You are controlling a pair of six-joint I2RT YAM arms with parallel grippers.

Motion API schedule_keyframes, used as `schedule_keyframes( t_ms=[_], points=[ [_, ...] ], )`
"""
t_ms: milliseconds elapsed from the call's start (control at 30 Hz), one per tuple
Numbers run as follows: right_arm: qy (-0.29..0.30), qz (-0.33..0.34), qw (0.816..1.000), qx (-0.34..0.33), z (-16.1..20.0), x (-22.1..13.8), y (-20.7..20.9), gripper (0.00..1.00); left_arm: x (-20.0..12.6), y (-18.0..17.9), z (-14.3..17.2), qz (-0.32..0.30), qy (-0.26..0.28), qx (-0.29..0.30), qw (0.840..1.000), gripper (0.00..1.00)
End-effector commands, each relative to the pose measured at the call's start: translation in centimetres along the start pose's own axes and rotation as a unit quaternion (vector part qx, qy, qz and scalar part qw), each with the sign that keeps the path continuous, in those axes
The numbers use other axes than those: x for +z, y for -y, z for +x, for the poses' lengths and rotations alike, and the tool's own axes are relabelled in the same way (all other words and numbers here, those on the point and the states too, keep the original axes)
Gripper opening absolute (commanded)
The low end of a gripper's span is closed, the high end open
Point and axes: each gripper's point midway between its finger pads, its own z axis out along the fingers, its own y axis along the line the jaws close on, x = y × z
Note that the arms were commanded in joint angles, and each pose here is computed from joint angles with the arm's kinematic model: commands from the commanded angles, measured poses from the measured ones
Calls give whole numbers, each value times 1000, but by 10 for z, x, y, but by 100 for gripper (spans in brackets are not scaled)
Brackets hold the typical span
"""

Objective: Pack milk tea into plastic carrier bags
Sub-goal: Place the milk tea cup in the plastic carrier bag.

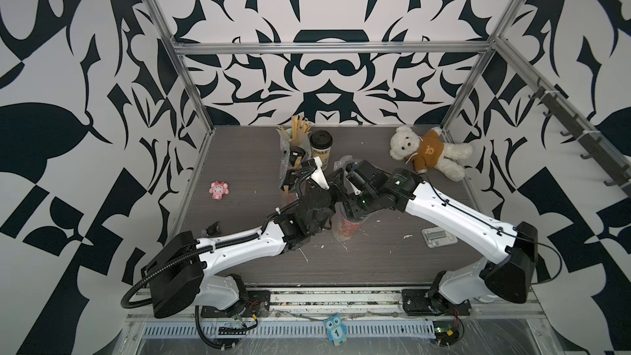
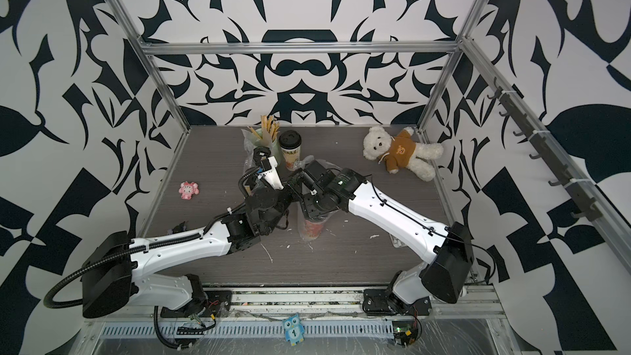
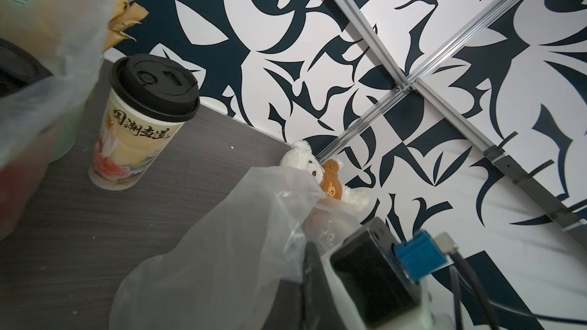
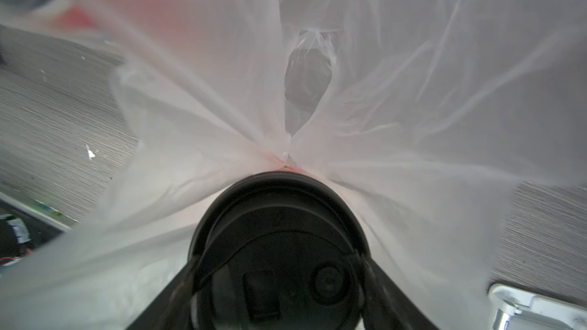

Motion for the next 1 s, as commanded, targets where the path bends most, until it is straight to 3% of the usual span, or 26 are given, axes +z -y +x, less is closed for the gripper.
schedule_keyframes(
  t_ms=[0, 333, 800, 967],
  points=[
    [-37, 43, 998, -22, 20, -2, 10, 24, -11, 3, -26, -1, 39, -17, 999, 0],
    [-49, 65, 996, -38, 29, 5, 8, 31, -34, -31, -23, -50, 15, 13, 999, 0],
    [-26, 25, 999, -37, 20, 1, -9, 71, -42, -61, 2, -97, -38, 57, 993, 0],
    [-6, 6, 999, -37, 9, -9, -16, 78, -43, -67, 7, -105, -44, 64, 991, 0]
  ],
)
